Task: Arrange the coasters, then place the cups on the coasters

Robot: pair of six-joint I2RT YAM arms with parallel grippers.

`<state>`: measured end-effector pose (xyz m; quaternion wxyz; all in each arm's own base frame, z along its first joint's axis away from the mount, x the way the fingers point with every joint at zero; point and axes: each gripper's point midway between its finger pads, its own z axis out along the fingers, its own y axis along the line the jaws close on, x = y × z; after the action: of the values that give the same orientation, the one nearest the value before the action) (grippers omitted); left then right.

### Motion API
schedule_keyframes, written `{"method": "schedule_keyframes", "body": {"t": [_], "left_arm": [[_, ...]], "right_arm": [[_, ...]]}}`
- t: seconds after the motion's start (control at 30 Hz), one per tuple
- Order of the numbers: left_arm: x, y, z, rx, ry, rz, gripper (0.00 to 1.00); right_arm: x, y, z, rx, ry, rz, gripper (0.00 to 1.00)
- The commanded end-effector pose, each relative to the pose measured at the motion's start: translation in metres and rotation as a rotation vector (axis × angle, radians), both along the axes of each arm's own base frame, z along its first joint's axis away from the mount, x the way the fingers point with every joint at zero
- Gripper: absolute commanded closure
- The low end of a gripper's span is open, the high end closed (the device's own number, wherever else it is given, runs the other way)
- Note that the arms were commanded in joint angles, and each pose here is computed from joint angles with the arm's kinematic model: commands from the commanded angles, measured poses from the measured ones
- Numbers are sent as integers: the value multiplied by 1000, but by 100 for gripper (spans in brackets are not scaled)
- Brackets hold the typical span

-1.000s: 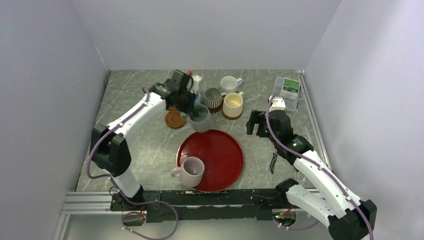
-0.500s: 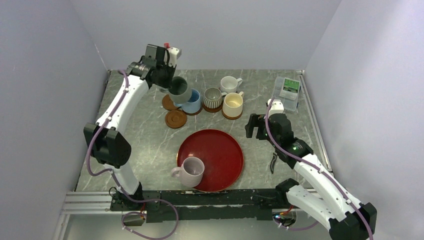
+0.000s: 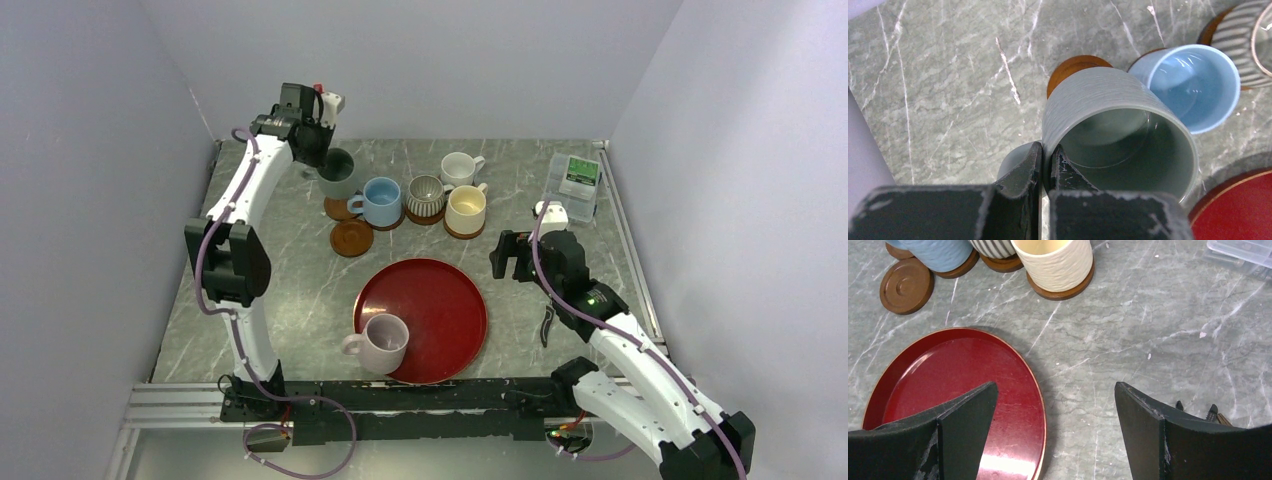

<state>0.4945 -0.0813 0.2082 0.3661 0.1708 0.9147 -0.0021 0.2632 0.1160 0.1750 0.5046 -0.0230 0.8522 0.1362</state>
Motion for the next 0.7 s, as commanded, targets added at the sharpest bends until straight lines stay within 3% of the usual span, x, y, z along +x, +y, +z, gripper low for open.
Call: {"method": "schedule_keyframes", "body": {"t": [0.0, 0.67], "left_arm": [[41, 5, 39, -44, -174, -7, 97], [68, 2, -14, -41, -103, -69, 97]], "right_arm": [[6, -2, 14, 0, -63, -7, 9], [5, -3, 13, -10, -61, -2, 9]]}}
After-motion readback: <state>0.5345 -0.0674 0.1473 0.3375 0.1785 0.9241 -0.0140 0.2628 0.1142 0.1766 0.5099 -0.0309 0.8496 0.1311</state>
